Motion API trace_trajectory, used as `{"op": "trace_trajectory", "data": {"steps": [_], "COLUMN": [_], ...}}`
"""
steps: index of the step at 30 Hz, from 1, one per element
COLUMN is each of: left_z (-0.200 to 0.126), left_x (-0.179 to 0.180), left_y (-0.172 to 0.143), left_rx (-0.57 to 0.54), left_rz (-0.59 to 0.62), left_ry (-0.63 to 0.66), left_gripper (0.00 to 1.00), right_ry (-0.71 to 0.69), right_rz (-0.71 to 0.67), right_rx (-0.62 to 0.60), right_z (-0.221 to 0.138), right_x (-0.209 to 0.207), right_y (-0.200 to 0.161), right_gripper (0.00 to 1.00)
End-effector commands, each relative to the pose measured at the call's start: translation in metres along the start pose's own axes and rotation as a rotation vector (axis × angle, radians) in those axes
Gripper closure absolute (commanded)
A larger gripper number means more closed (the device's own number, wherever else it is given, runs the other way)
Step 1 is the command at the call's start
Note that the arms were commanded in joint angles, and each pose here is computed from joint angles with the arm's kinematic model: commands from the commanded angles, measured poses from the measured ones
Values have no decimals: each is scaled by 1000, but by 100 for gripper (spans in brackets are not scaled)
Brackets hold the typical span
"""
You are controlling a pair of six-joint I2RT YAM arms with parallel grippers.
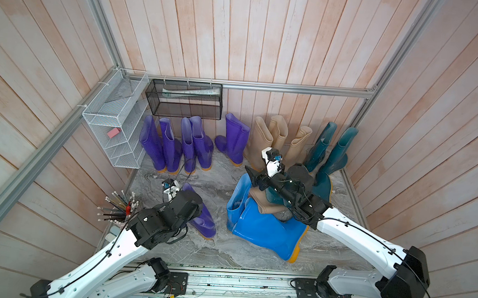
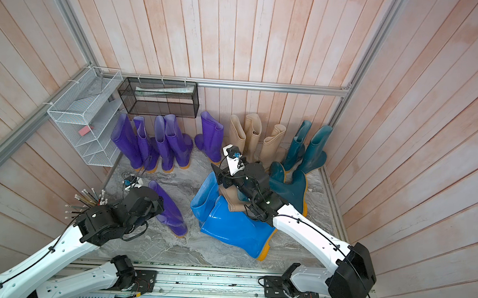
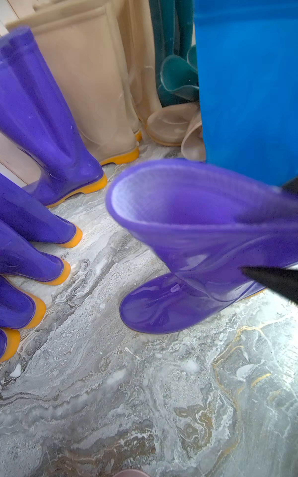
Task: Match and arrange rain boots in pairs
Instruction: Pair a pair of rain boots at the center of the board.
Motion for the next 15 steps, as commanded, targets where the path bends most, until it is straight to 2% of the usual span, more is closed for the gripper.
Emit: {"op": "trace_trajectory", "data": {"steps": [1,8,11,15], "left_z": [-1,1,4,13], "left_x": [-12,-53,-73,-88], "left_y": [14,49,56,65], "left_rx": [-8,70,134,128], "left_rz": [133,409,463,517], "left_ry": [-133,-375,-486,-516], "left_gripper": [100,100,100,100], "right_ry": [3,11,11,3], "right_rz": [5,2,-5,-8], "right_rx": [-19,-17,-16,-7], "right_z": [-3,4,10,14], "right_x": [-2,-4,-5,-10], "right_y": [5,8,10,10], "right_gripper": [20,20,20,20]}}
Point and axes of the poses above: each gripper's point midway between its finger pads, its own z axis out along the fingers, its own x axis along the line the jaws close on, y = z × x, the point moved 7 cm from there along -z, back along the fingers, and after that the axes turned 6 degrees about -z, right-handed, at the moved point
